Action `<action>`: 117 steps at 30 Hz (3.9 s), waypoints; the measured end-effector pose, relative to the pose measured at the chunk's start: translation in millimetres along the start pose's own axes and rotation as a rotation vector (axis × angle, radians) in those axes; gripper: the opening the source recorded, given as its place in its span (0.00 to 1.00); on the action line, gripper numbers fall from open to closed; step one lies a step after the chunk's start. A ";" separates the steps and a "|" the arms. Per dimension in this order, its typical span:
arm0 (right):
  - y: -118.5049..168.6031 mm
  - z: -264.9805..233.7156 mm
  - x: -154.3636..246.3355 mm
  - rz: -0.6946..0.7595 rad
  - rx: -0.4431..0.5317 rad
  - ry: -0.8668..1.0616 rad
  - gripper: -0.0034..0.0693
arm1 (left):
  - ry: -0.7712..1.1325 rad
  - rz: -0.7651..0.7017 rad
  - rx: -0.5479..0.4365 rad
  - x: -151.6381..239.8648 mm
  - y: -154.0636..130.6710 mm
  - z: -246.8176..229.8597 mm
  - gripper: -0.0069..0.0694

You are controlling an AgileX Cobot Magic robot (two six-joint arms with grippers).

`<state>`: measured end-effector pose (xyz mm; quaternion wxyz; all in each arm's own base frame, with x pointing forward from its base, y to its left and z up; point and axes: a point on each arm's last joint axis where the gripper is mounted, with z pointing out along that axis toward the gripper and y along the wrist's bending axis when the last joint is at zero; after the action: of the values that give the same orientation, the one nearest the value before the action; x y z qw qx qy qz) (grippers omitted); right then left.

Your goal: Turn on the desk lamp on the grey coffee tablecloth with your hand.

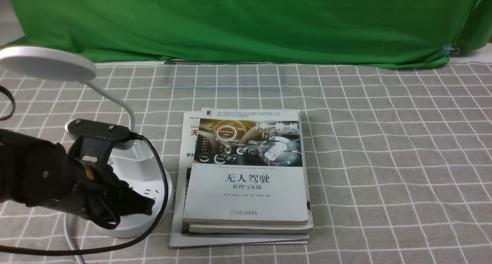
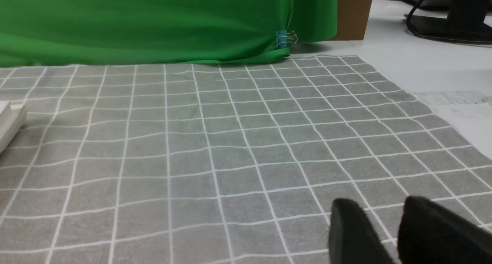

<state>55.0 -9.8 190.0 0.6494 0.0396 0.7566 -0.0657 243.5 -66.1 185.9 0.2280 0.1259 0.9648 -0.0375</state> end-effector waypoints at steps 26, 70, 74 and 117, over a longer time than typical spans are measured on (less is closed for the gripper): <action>0.0 0.0 0.0 0.000 0.000 0.000 0.38 | -0.056 -0.039 -0.028 -5.6 5.0 -4.3 0.11; 0.0 0.0 0.0 0.000 0.000 0.000 0.38 | -0.024 -0.003 -0.051 -0.8 -12.1 1.0 0.11; 0.0 0.0 0.0 0.000 0.000 0.000 0.38 | 0.016 -0.002 -0.043 1.2 -13.1 11.2 0.11; 0.0 0.0 0.0 0.000 0.000 0.000 0.38 | -0.915 -0.067 0.157 109.8 -10.2 -163.5 0.11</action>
<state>55.0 -9.8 190.0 0.6494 0.0396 0.7566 -0.0657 75.6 -30.0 282.8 0.6186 0.0819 0.7628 -0.1695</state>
